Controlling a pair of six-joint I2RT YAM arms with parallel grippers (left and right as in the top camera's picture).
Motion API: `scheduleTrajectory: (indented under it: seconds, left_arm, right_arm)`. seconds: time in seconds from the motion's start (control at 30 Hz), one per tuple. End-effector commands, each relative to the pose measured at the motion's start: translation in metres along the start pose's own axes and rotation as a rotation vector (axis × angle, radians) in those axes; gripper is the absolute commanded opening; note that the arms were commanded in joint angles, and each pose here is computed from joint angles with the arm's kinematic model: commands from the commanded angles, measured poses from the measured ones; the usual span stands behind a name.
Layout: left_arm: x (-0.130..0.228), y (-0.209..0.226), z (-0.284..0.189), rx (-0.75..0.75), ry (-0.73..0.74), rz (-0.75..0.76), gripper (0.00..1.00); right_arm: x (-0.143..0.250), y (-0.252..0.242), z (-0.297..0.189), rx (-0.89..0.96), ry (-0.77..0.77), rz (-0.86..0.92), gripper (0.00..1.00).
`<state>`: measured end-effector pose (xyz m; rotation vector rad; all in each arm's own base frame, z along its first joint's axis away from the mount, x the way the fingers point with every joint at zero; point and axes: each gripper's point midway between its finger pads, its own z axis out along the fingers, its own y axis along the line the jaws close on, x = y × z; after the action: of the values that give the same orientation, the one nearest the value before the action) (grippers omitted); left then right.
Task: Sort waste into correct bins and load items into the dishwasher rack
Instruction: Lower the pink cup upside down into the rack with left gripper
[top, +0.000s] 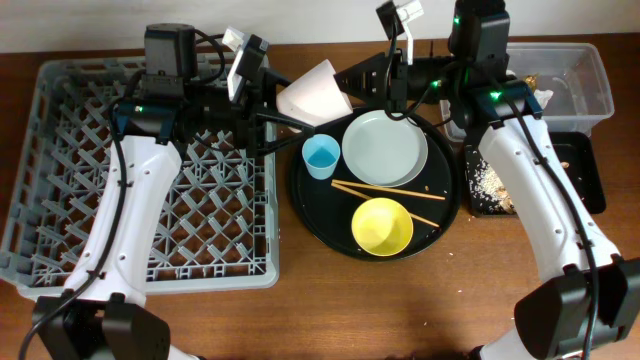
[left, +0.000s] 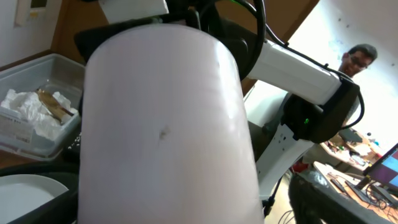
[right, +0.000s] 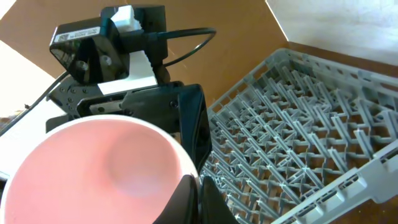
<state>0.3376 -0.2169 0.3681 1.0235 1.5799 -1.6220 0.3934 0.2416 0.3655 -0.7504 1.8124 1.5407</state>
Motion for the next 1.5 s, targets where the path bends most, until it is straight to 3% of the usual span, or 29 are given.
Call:
scheduleTrajectory:
  seconds: [0.0,0.13,0.17,0.27,0.3,0.37,0.43,0.47,0.5,0.53,0.63,0.73,1.0,1.13,1.17,1.27,1.37,1.43,1.47]
  left_arm:
    - [-0.005,-0.011,0.001,0.051,-0.007,0.023,0.89]
    - [-0.004,-0.011,0.002,0.053,-0.006,0.024,0.59]
    - [-0.004,-0.011,0.002,0.053,-0.006,0.023,0.57]
    - [-0.009,-0.003,-0.007,0.007,-0.015,0.052,0.53]
    - [-0.009,0.013,-0.018,-0.092,-0.020,-0.002,0.52]
    - [-0.005,0.054,-0.044,-0.348,-0.026,-0.099,0.50]
    - [0.025,0.092,-0.072,-0.726,0.062,-0.221,0.50]
    - [0.048,0.097,-0.092,-0.953,0.161,-0.287,0.50]
    - [0.064,0.092,-0.102,-1.085,0.249,-0.321,0.50]
    - [0.084,0.086,-0.108,-1.193,0.347,-0.368,0.50]
    - [0.154,0.049,-0.108,-1.380,0.635,-0.616,0.50]
    - [0.185,0.022,-0.115,-1.417,0.705,-0.829,0.50]
    - [0.268,0.062,-0.123,-1.492,0.803,-0.957,0.50]
    - [0.282,0.078,-0.126,-1.543,0.777,-0.970,0.52]
    - [0.283,0.081,-0.126,-1.546,0.771,-0.969,0.99]
    - [0.271,0.094,-0.123,-1.547,0.706,-0.935,0.99]
    - [0.225,0.103,-0.118,-1.549,0.598,-0.861,0.99]
    - [0.196,0.108,-0.114,-1.547,0.527,-0.807,0.90]
    - [0.166,0.110,-0.108,-1.522,0.457,-0.759,0.89]
  right_arm:
    - [-0.002,0.001,0.013,0.009,-0.002,-0.008,0.04]
    - [0.002,0.008,0.024,-0.011,0.015,-0.013,0.04]
    - [0.001,0.007,0.023,-0.007,0.012,-0.016,0.08]
    - [-0.005,-0.005,0.004,0.027,-0.015,0.012,0.78]
    - [-0.005,-0.018,-0.013,0.068,-0.028,0.065,0.92]
    - [0.012,-0.048,-0.035,0.195,-0.020,0.203,1.00]
    - [0.066,-0.091,-0.047,0.514,0.099,0.356,0.98]
    - [0.098,-0.110,-0.057,0.734,0.191,0.412,0.98]
    - [0.115,-0.117,-0.063,0.861,0.255,0.420,0.99]
    - [0.134,-0.122,-0.075,1.019,0.335,0.421,0.98]
    - [0.165,-0.116,-0.095,1.224,0.485,0.420,0.98]
    - [0.173,-0.112,-0.104,1.257,0.528,0.437,0.98]
    - [0.177,-0.110,-0.105,1.255,0.544,0.450,0.98]
    - [0.178,-0.110,-0.105,1.254,0.547,0.452,0.98]
    - [0.179,-0.109,-0.106,1.255,0.551,0.454,0.98]
    - [0.179,-0.109,-0.105,1.251,0.549,0.455,0.99]
    - [0.176,-0.108,-0.094,1.194,0.526,0.462,0.98]
    - [0.165,-0.113,-0.084,1.159,0.473,0.436,0.98]
    - [0.151,-0.122,-0.074,1.141,0.413,0.391,0.91]
